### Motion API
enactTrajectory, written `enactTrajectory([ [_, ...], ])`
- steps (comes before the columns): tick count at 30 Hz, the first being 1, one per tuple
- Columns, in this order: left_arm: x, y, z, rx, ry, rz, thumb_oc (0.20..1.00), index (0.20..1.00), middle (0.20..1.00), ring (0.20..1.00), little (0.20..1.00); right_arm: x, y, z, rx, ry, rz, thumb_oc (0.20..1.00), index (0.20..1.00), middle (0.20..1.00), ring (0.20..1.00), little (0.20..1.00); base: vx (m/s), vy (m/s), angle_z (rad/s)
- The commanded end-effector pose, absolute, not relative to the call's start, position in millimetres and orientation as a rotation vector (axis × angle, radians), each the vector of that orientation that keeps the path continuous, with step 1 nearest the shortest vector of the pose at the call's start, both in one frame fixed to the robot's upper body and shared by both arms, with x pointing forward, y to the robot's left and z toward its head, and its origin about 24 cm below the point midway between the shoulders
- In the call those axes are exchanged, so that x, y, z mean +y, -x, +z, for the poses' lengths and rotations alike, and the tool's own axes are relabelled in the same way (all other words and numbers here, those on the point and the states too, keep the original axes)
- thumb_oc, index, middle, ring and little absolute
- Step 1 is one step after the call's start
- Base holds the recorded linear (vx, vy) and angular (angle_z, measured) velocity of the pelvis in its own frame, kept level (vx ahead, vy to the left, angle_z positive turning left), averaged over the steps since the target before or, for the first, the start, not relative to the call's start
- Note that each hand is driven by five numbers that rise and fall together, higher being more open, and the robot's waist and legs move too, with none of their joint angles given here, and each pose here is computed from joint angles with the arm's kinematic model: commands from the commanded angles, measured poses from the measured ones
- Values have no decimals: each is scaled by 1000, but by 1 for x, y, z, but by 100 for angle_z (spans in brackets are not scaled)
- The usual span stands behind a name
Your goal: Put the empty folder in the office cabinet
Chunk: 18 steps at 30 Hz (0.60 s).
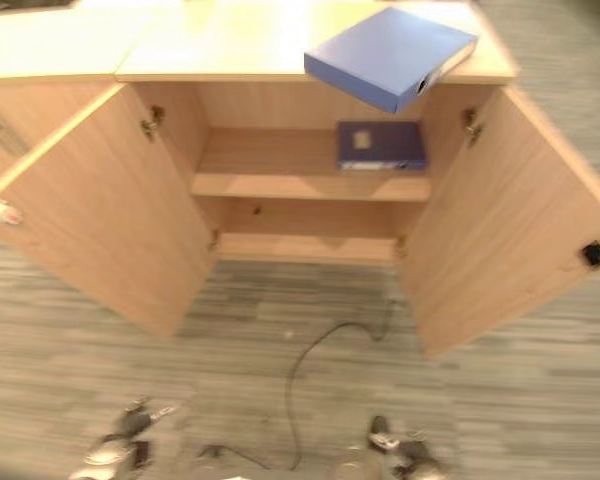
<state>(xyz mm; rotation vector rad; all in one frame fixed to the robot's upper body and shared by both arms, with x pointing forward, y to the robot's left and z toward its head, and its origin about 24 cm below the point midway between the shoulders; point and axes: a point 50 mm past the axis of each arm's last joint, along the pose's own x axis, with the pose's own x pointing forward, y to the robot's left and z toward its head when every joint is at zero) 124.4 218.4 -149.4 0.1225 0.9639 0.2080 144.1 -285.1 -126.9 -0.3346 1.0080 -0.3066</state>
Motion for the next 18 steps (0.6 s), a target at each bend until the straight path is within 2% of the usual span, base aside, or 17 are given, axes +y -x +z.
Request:
enactTrajectory([
  [1, 265, -160, -122, 818, -215, 285, 1000, 1000, 1000, 1000, 1000, -252, -161, -130, 944, 323, -192, 1000, 1000, 1000, 1000, 1000, 167, -445, 18],
  [4, 254, -170, -121, 802, -196, 259, 1000, 1000, 1000, 1000, 1000, -268, -163, -123, 928, 362, -226, 1000, 1000, 1000, 1000, 1000, 91, -444, 54],
  [8, 238, -171, -124, 809, -228, 157, 1000, 1000, 1000, 1000, 1000, -293, -154, -120, 957, 339, -338, 1000, 1000, 1000, 1000, 1000, 92, -440, 125],
  [18, 240, -164, -126, 833, -266, 128, 1000, 1000, 1000, 1000, 1000, -281, -141, -129, 990, 289, -340, 1000, 1000, 1000, 1000, 1000, 77, -18, 3],
])
